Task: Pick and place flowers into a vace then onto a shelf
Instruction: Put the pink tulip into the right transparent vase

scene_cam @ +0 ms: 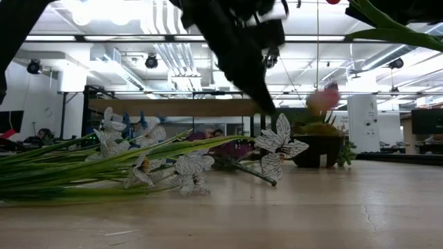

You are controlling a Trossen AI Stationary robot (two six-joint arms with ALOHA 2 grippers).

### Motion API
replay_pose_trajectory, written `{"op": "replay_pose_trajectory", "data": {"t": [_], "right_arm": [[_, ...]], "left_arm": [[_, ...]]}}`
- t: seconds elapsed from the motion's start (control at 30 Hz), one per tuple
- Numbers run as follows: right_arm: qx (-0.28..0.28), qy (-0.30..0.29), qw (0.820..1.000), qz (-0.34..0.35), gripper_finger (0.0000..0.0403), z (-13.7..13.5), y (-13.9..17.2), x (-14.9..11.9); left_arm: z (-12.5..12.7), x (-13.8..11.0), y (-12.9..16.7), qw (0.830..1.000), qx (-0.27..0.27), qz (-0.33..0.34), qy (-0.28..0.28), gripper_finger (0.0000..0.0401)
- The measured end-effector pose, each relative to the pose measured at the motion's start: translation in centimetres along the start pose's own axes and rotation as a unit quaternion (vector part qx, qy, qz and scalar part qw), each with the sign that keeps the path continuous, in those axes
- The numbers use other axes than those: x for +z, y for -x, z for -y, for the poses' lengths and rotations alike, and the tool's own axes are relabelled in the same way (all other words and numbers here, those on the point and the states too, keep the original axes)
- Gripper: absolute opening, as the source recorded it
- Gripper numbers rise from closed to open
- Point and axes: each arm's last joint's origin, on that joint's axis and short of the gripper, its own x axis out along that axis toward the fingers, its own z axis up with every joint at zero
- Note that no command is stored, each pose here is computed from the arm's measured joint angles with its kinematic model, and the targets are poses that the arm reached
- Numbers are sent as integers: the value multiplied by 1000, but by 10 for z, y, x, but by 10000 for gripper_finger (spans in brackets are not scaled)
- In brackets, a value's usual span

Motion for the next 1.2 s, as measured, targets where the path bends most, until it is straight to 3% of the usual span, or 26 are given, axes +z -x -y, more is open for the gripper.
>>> {"op": "replay_pose_trajectory", "data": {"t": [0.17,0.27,0.43,0.57,0.77,1.0,1.1,1.2], "right_arm": [[0,-3,1000,0,201,0,0,1],[-1,-8,1000,3,201,1,0,3],[-1,-8,1000,3,201,2,0,4],[1,-8,1000,4,201,2,0,4],[30,-26,997,59,201,2,1,13],[73,-40,990,111,201,1,0,21],[70,-42,990,113,201,-1,-3,22],[66,-51,989,126,201,-3,-8,25]], "left_arm": [[-4,8,43,999,9,33,16,0],[-7,9,75,998,43,42,19,0],[-12,22,130,986,75,144,32,0],[-13,27,152,970,92,224,31,0],[-16,36,166,924,125,359,33,0],[-18,46,167,879,144,453,38,0],[-18,48,165,867,147,475,39,0],[-17,50,162,866,126,483,26,0]]}}
